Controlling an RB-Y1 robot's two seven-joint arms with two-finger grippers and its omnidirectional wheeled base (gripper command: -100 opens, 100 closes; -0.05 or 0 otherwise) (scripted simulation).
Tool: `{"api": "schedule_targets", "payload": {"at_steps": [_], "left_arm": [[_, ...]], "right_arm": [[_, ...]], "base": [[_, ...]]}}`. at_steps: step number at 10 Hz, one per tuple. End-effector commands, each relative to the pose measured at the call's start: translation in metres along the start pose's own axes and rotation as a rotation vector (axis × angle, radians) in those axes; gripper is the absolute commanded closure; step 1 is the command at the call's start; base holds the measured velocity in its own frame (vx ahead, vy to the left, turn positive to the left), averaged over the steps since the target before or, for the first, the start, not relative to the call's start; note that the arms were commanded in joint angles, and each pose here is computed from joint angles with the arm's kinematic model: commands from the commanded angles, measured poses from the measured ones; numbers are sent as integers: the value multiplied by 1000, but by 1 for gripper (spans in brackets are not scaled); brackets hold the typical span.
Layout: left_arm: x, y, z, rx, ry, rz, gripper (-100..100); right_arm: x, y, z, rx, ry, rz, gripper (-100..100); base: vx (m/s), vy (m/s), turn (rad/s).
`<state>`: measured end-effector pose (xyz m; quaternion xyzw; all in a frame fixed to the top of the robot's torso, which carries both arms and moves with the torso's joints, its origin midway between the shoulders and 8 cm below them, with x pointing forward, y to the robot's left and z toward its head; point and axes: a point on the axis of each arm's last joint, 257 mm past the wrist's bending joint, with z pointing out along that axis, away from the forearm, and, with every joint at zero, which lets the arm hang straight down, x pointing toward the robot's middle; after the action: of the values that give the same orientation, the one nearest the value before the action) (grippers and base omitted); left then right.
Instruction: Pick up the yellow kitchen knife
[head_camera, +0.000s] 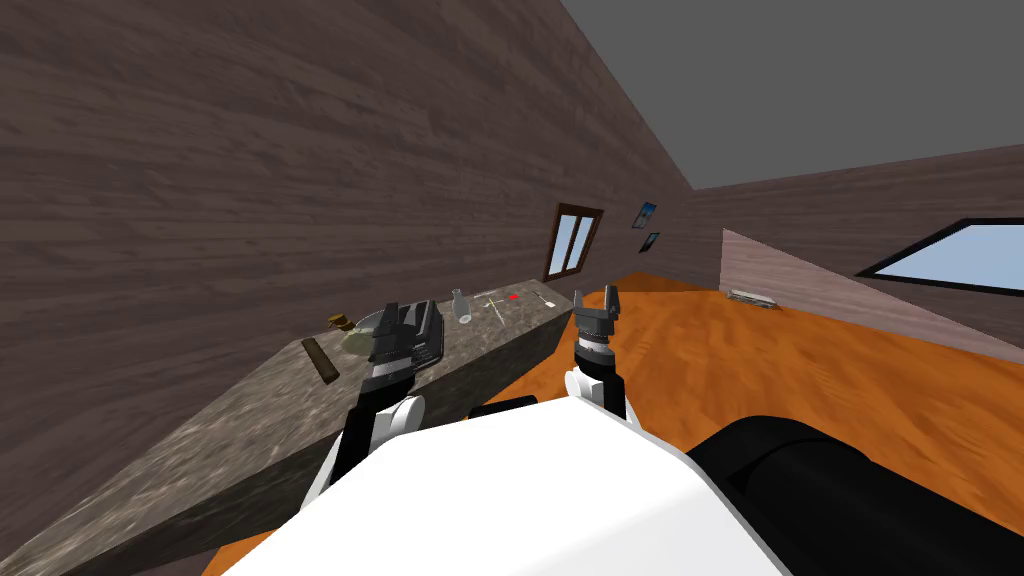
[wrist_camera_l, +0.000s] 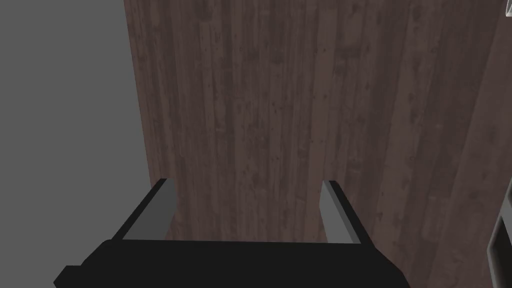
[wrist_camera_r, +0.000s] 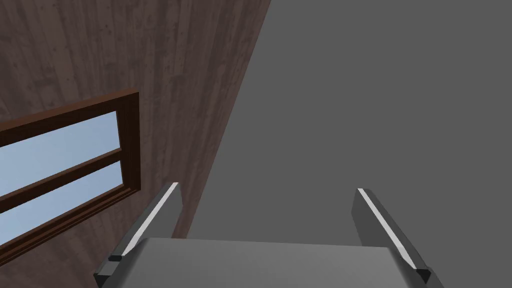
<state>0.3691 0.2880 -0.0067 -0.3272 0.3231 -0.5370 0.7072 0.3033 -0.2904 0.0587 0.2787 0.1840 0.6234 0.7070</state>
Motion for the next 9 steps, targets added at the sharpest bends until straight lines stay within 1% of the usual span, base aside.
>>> {"api": "schedule_targets", "payload": {"at_steps": [1, 3, 5, 7, 8, 9], "left_arm": [[5, 6, 6, -12, 31, -9, -100], [10, 16, 14, -34, 62, -27, -100], [18, 32, 24, -71, 99, -50, -100], [26, 51, 35, -115, 140, -72, -100], [27, 54, 35, -125, 143, -72, -100], [32, 66, 41, -158, 167, -80, -100]], "right_arm": [[0, 0, 0, 0, 0, 0, 0], [0, 0, 0, 0, 0, 0, 0], [0, 0, 0, 0, 0, 0, 0], [0, 0, 0, 0, 0, 0, 0], [0, 0, 0, 0, 0, 0, 0], [0, 0, 0, 0, 0, 0, 0]], "base": [[-95, -30, -85], [-175, -39, -121], [-155, -27, -143], [-123, -27, -184], [-79, -26, -45], [-67, -28, -143]]}}
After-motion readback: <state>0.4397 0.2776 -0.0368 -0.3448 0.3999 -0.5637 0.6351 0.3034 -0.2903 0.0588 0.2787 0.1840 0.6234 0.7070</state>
